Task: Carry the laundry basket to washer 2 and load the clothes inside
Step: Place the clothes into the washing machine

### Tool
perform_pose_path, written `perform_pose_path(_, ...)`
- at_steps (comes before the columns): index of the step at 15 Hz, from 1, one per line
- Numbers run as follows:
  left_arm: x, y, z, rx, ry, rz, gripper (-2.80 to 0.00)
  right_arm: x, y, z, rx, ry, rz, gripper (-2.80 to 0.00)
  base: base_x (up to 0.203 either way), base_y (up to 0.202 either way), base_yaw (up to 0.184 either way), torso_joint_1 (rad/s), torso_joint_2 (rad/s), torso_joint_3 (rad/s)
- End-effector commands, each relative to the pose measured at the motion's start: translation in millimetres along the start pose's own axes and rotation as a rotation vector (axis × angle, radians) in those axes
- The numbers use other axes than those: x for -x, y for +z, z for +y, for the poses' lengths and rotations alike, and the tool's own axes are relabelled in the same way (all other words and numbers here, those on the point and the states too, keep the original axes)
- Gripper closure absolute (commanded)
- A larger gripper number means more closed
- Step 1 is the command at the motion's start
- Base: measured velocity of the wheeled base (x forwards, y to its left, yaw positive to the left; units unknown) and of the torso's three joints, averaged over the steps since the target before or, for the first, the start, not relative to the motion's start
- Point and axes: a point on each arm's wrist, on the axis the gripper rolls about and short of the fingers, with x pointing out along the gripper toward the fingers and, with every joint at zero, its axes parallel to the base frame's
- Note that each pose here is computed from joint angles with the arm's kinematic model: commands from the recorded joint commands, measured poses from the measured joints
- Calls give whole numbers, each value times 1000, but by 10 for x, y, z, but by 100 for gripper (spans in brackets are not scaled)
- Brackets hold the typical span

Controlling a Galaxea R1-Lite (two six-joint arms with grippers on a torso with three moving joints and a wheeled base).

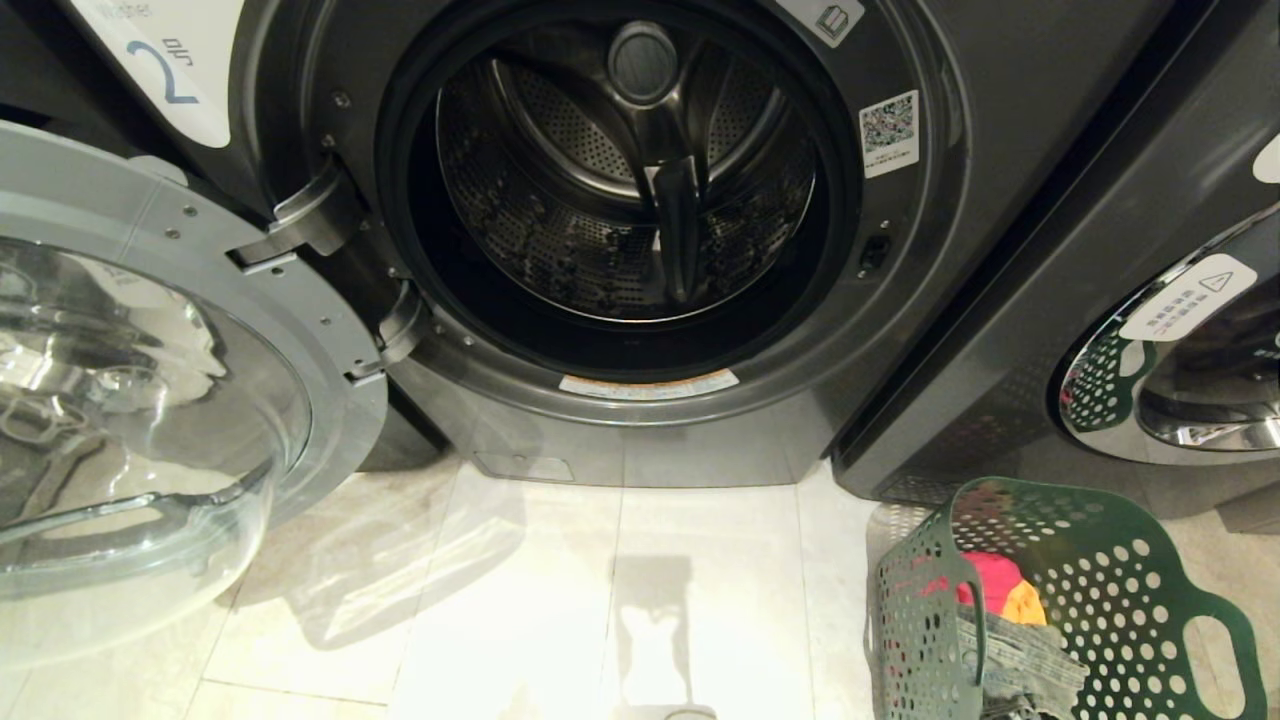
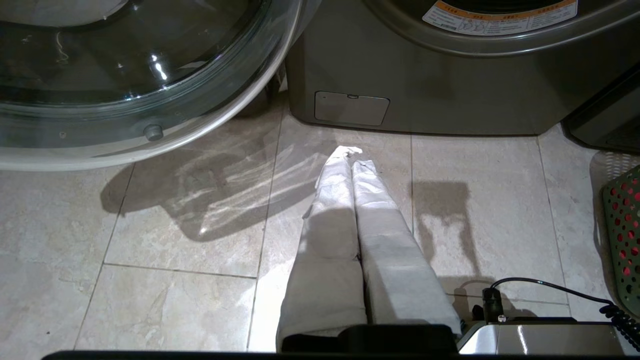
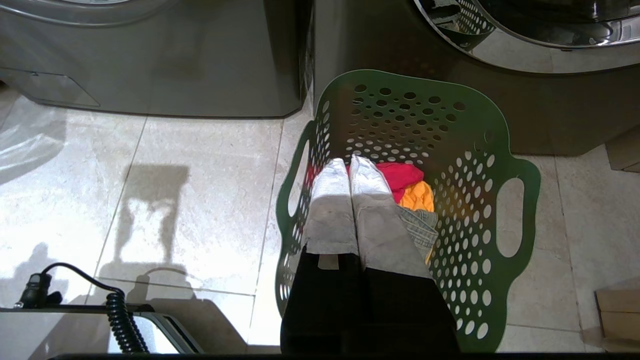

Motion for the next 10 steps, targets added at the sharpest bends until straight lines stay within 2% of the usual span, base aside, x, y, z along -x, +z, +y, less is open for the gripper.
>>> perform_pose_path(1,-7,-29,0,-1,0,9,0,1,0,0,1,-1,-1,0,0,0,0,0,0,0)
perform_pose_path(10,-6,-31,0,-1,0,9,0,1,0,0,1,1,-1,0,0,0,0,0,0,0)
